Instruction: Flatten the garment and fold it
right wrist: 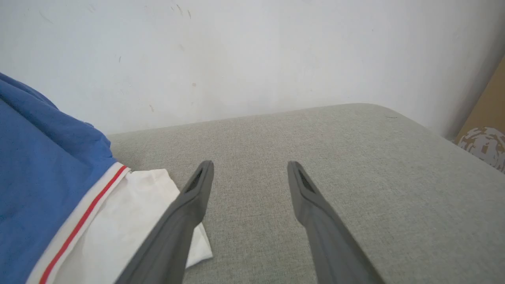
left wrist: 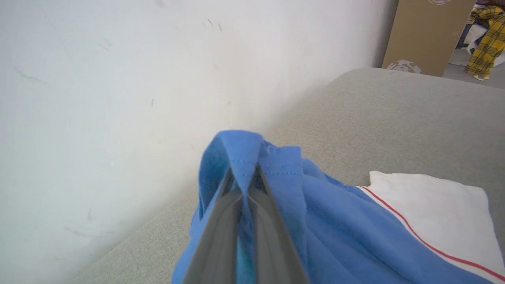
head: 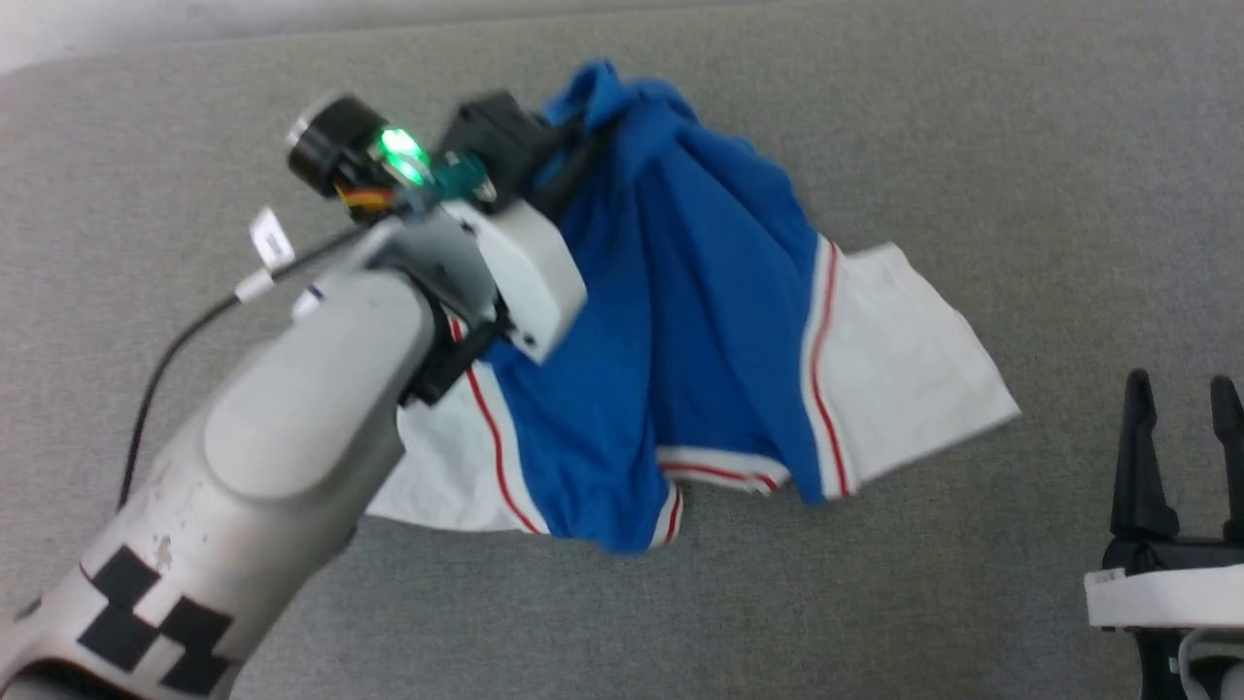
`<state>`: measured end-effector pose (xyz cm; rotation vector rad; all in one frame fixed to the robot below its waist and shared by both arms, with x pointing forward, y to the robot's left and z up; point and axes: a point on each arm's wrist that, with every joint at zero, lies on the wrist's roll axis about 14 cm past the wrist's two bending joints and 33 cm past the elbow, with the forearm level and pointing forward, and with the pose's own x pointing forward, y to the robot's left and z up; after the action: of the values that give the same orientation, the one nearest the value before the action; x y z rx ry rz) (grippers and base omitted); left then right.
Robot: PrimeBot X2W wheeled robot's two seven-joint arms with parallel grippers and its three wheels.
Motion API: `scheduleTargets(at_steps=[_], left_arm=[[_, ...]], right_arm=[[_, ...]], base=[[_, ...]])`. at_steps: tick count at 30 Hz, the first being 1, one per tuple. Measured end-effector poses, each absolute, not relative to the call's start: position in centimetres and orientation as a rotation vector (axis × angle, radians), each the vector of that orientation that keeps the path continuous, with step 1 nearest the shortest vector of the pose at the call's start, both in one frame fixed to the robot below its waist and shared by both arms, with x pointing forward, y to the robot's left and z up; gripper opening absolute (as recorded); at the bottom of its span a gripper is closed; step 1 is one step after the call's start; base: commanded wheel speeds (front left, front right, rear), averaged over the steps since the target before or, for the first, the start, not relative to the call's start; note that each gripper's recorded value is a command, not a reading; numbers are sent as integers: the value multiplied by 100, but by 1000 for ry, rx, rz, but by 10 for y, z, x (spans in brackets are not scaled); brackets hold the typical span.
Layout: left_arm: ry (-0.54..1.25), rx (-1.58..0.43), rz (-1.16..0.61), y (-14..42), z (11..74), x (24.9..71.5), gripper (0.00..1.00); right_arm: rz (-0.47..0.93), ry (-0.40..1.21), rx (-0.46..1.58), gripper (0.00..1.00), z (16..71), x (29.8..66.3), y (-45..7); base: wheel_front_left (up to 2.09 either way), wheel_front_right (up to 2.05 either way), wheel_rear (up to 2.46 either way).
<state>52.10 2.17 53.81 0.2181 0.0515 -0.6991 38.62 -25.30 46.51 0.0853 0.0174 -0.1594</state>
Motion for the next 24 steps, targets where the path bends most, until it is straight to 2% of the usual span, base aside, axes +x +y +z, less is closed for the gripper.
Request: scheduleTargets(at_steps=[5,7,8,9,10,11,17,24], left_arm=[[101,213,-653,31,507,557,0],[149,222,-637,36,484,564,37],[171,224,-637,37,473,567,47],[191,220,-633,38,463,570,47],[205,218,-630,38,454,572,66],[220,212,-627,37,446,573,100],[218,156,-623,29,429,576,100],[63,96,-595,33,481,582,100]], right_arm=[[-161,37,84,100,456,394,-253],[-167,45,83,100,453,395,-255],[-173,49,81,100,452,395,-257],[-180,57,78,100,449,394,-259],[-187,66,75,100,446,393,-261],[-192,74,72,100,444,393,-263],[-195,92,57,100,436,398,-265],[-157,64,61,100,444,405,-253]], base=[[0,0,0],[0,0,0],[0,0,0],[0,0,0],[0,0,0],[0,0,0],[0,0,0],[0,0,0]])
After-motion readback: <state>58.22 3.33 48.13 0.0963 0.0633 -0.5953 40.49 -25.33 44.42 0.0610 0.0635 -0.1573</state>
